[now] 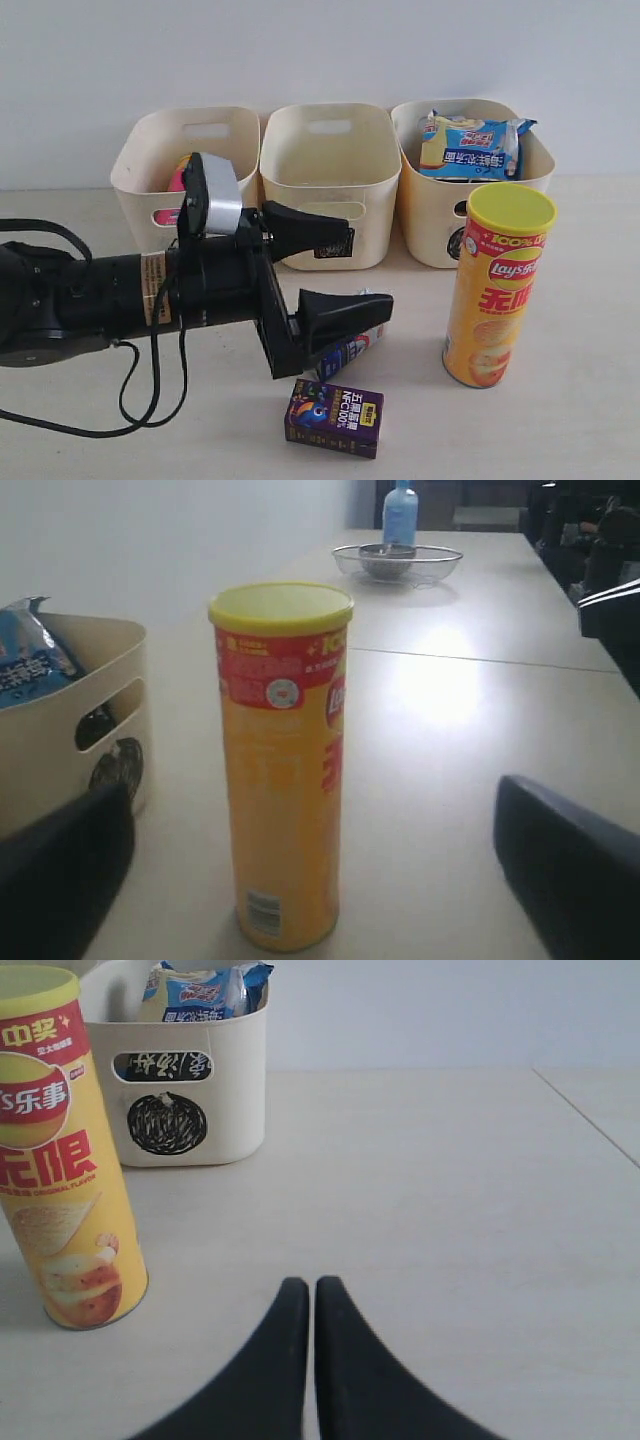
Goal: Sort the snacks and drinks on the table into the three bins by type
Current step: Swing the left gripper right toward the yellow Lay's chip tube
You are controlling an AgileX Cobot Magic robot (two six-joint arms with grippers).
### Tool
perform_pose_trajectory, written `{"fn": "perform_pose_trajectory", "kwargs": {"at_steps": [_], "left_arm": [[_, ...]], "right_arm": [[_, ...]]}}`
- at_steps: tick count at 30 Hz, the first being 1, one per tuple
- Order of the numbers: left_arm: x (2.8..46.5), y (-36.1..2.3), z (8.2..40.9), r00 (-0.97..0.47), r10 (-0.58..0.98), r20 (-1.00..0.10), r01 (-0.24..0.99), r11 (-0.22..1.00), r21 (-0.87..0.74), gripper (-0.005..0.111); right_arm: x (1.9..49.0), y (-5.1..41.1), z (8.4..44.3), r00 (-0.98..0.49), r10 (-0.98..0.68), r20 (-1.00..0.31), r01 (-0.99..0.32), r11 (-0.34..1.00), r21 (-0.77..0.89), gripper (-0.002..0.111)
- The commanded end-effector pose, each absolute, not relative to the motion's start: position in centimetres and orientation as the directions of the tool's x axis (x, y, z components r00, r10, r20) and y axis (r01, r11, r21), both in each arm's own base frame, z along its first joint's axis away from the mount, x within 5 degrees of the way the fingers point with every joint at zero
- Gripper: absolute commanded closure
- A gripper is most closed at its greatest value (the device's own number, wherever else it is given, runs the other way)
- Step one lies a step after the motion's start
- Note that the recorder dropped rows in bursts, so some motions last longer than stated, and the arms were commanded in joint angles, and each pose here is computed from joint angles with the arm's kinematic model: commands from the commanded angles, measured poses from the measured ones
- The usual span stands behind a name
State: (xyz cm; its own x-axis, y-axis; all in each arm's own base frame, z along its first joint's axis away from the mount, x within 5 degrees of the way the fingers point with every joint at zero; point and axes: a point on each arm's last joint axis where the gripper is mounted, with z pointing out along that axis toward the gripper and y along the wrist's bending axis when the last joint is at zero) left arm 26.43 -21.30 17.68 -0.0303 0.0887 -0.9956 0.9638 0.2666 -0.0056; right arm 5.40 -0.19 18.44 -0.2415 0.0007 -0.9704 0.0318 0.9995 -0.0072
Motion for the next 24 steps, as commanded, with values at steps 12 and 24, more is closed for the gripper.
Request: {"fn": "perform_pose_trajectory", "kwargs": {"at_steps": [12, 24], "left_arm": [[28.7, -26.9, 15.4, -0.108, 0.059, -0.992, 0.976, 0.198, -0.094, -0.003], [30.6, -29.3, 13.8, -0.173, 0.072, -0.982, 0.976, 0.15, -0.161, -0.003]], "right_arm": [[5.4, -0.2, 18.4, -0.233, -0.009, -0.972, 0.029, 0.999, -0.016, 0.108], [5.4, -0.2, 18.4, -0.233, -0.009, -0.972, 0.029, 0.999, -0.016, 0.108]]}}
